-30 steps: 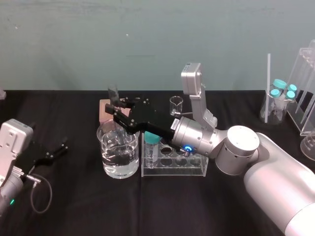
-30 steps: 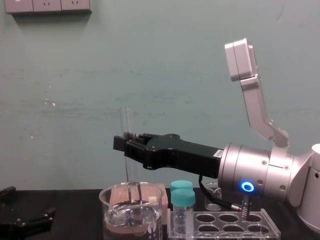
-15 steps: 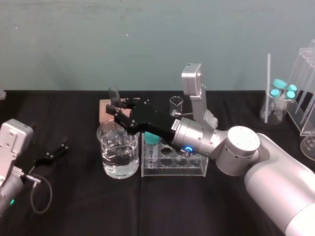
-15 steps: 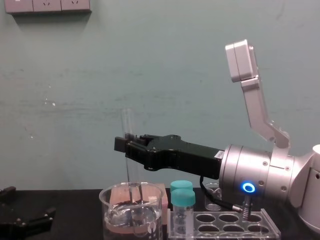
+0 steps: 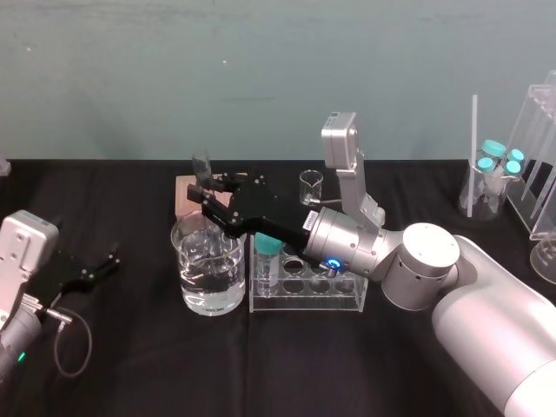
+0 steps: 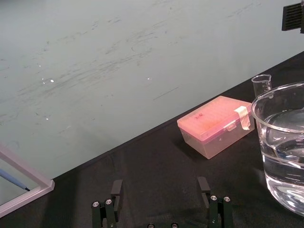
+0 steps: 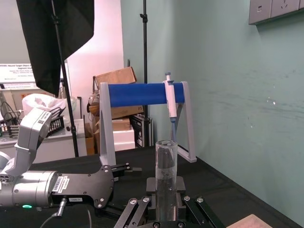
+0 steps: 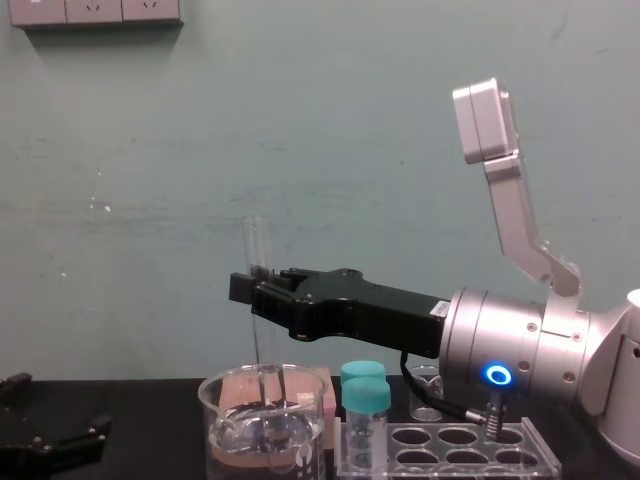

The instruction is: Hold the test tube with one hand and immerse one end into the beaker, then return it to the test tube rack.

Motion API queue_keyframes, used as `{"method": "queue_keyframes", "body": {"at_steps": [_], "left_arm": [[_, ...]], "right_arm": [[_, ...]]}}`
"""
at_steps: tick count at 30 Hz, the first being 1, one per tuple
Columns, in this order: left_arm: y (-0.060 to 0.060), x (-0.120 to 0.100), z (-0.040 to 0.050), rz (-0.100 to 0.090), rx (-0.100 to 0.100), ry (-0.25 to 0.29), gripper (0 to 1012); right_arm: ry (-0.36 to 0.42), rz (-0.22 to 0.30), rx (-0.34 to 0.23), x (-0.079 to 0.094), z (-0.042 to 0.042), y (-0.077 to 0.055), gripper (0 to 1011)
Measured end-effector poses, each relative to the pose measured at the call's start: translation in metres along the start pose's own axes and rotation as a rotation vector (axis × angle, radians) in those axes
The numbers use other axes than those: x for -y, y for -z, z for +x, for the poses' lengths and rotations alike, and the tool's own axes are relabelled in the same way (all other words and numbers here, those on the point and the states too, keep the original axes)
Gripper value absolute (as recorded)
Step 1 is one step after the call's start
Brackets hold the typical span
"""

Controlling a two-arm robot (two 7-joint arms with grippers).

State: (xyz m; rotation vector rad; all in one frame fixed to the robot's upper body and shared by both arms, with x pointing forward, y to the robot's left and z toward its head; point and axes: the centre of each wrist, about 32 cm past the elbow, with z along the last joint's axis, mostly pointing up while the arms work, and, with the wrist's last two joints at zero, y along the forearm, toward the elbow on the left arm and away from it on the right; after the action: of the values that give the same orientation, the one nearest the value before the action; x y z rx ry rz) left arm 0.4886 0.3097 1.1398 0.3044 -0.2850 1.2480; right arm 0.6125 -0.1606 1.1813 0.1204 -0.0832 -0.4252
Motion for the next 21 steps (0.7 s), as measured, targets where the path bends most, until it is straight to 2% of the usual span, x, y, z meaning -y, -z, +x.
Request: {"method": "queue_keyframes", "body": {"at_steps": [14, 21], "left_arm": [[0.0, 0.0, 0.0, 0.0, 0.0, 0.0, 1000], [0.0, 0.0, 0.0, 0.0, 0.0, 0.0, 1000]], "right_arm": [[-0.002, 0.004, 0.003, 0.0, -0.0009, -0.001, 226], [0.001, 0.033, 0.025, -0.001, -0.0004, -0.011, 226]]}}
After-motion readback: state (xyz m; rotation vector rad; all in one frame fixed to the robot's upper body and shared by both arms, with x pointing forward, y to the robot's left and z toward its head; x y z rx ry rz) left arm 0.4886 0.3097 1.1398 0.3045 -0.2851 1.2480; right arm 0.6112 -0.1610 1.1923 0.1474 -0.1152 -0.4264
